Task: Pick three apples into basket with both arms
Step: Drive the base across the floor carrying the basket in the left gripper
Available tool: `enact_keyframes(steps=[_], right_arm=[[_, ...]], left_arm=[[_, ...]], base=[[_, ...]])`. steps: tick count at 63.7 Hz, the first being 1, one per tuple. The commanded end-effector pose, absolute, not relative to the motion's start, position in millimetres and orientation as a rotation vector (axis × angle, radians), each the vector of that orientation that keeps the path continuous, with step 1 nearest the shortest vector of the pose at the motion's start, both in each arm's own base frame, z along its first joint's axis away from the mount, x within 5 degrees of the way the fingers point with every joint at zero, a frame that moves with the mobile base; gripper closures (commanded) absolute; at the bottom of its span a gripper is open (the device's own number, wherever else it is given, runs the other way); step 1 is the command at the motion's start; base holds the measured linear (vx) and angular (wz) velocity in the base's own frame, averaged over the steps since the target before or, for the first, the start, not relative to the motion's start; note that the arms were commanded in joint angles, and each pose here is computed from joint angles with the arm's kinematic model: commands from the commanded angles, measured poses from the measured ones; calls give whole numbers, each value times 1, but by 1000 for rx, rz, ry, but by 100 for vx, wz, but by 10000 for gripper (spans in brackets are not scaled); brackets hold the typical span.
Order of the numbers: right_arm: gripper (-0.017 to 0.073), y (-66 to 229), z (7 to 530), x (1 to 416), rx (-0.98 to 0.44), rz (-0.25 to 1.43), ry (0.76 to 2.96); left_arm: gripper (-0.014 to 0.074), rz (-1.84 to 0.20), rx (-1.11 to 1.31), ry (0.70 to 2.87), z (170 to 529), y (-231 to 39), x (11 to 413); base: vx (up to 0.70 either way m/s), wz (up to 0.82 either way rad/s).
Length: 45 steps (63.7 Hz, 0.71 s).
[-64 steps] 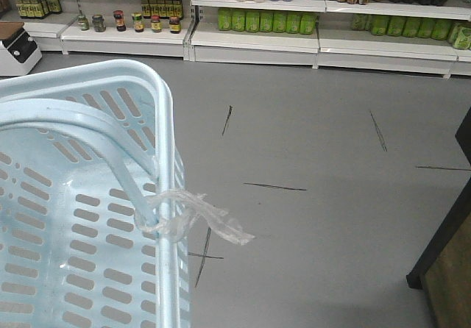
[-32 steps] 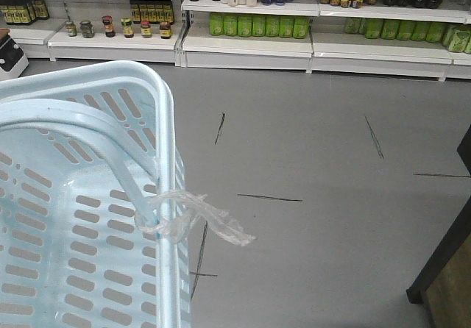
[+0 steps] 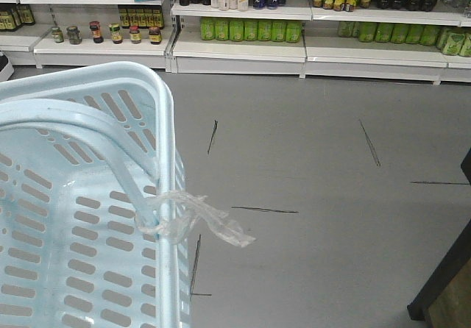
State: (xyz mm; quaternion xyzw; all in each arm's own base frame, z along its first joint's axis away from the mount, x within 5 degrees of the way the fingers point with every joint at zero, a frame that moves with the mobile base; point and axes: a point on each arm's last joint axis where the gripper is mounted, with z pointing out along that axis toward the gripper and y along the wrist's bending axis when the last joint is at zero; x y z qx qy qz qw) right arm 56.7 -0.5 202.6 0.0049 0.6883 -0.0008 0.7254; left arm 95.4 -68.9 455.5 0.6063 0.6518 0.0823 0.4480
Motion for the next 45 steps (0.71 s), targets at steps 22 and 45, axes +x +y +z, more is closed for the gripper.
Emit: enact_keyframes(steps=[22,45], right_arm=[[568,0,205,56,2,-10,1448],[568,0,205,56,2,-10,1448]], left_arm=[[600,195,1412,1525,472,-68,93],[601,194,1415,1528,471,-69,94]], base=[[13,-2],[9,-4]])
